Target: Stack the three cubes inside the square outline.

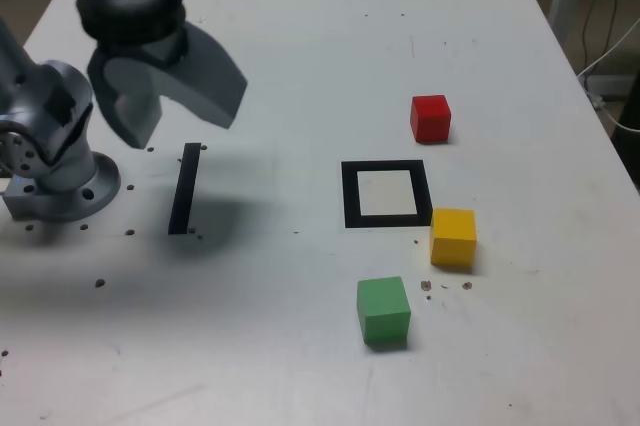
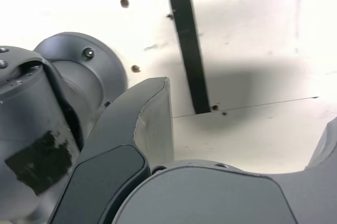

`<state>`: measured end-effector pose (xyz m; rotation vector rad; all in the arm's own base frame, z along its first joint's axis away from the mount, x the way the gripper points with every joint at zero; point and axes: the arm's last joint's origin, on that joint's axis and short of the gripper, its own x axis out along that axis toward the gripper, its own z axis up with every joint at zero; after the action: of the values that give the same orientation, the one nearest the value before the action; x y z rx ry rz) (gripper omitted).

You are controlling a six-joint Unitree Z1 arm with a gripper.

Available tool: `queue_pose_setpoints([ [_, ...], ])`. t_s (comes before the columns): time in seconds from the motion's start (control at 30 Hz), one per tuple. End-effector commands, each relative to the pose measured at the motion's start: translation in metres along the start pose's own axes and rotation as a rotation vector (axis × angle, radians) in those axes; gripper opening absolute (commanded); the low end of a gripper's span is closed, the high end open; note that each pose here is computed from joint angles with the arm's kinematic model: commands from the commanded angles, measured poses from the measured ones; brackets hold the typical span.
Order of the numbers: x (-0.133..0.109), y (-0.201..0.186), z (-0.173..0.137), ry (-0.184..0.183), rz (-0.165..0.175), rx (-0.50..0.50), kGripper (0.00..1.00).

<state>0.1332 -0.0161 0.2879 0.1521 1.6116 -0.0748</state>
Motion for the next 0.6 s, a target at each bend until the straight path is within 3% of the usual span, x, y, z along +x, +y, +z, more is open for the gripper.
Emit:
queue_pose_setpoints([
  [0.0,-0.007,0.001,0.009,-0.009,0.006,-0.002,1.0],
  [0.2,-0.026,0.008,0.04,-0.037,0.012,-0.037,1.0],
  [0.57,-0.027,0.048,0.107,-0.009,0.037,-0.062,1.0],
])
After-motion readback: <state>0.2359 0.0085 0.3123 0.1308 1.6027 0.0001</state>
